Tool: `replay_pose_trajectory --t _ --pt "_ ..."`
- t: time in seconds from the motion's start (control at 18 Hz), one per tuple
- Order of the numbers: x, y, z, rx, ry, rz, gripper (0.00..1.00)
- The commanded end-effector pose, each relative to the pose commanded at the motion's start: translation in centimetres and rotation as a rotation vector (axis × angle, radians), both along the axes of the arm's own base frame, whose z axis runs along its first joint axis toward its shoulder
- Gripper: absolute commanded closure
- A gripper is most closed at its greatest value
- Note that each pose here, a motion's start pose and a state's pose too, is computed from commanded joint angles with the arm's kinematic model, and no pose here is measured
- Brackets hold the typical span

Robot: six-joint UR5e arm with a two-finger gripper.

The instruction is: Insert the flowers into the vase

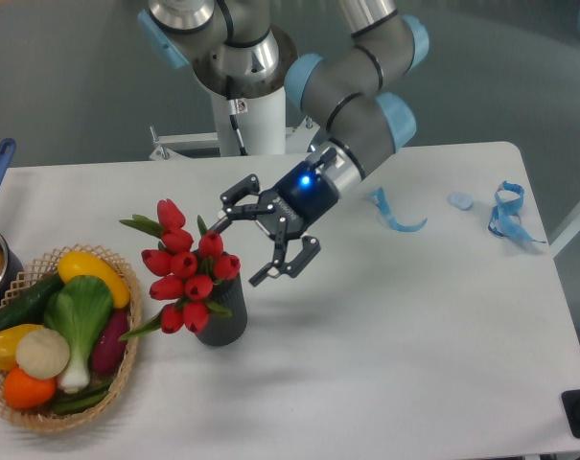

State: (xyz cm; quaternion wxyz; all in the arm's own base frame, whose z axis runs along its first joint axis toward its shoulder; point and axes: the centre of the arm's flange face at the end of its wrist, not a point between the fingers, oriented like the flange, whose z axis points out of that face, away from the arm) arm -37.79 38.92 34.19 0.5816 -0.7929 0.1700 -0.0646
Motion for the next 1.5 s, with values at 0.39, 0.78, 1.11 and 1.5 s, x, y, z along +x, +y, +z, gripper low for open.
replay_pose_trajectory --t 0.39,0.78,1.11,1.5 --pt "-7.0 -6.5 7.1 -0.093 0.221 0.187 0.00" --pt "-13.0 -12.5 16.1 -0.161 0.346 0.386 0.00" --pt "-12.0 -14.3 17.6 -0.491 0.547 0.447 0.00" --pt "-10.5 -17.8 14.9 -0.720 0.787 0.173 0.00"
